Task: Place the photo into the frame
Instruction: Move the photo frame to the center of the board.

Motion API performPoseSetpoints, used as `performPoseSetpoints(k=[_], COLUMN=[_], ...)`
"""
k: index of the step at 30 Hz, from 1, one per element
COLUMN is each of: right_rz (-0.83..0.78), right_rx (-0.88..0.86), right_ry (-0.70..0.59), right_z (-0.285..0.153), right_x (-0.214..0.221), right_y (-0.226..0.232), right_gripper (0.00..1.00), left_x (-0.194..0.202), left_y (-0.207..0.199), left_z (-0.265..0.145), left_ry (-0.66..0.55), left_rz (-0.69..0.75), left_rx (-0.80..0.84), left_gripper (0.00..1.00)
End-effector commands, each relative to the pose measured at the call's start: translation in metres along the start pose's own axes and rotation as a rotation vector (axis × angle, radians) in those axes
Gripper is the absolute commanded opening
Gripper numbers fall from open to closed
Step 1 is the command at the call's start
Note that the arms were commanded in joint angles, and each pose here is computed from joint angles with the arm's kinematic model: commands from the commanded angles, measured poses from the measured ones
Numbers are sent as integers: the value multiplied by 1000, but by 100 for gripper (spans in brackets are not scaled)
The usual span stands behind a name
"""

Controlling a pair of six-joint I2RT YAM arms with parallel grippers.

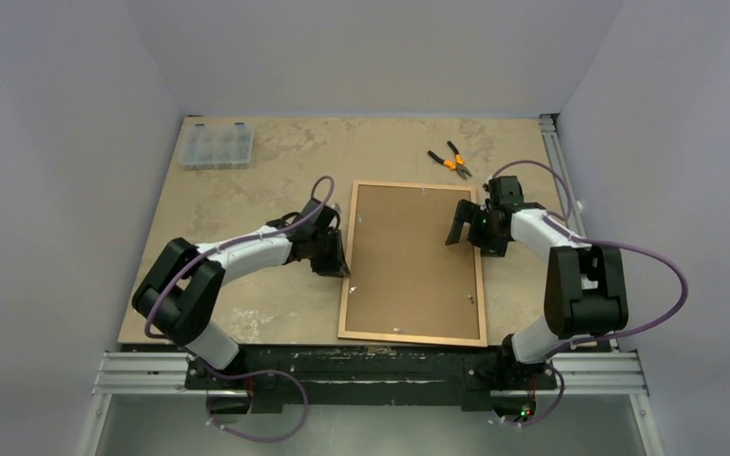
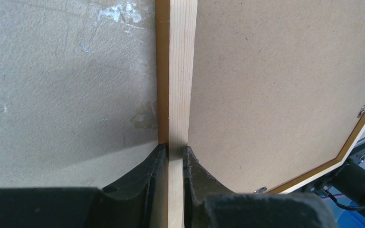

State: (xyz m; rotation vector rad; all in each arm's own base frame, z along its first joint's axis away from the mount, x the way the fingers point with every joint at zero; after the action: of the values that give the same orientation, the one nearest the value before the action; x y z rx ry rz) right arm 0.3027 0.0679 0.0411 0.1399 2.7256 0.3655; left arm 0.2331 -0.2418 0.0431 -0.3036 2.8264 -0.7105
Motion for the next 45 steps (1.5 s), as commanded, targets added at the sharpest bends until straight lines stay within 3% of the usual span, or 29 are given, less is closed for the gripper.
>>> performPoseSetpoints(k=[1, 12, 17, 26, 32, 45], right_rz=[-6, -39, -44, -120, -172, -250], right_rx=[-110, -191, -193, -69, -18, -23], right_ry=[121, 161, 141, 19, -54, -50], right_z=[14, 7, -2, -26, -35, 9], right_x=[39, 63, 69, 21, -36, -113], right_y=[31, 65, 69, 63, 74, 106], right_gripper=[95, 93, 94, 97, 98, 96], left_x=[11, 9, 3, -24, -47, -81], left_y=[4, 7, 11, 27, 27, 31], left_z=[3, -24, -37, -51, -44, -26], left_ry=[5, -66, -113, -167, -170, -172], left_rz=[-25, -57, -67, -75, -87, -51], left_rx=[20, 23, 15, -59, -21, -98], left_gripper=[13, 30, 47, 70, 64, 42])
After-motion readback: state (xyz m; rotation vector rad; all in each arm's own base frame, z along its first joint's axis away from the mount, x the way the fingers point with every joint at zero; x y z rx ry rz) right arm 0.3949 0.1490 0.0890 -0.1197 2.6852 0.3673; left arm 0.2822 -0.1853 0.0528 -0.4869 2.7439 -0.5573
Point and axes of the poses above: each gripper's point midway between its finger pads, its own z axis out along the fingers, its own y axis along the line the jaws close on, x = y × z, the point moved 1 cm from there along -z, back along the fingers, and after that the axes turned 10 degrees about -z, right-handed, at the moved point
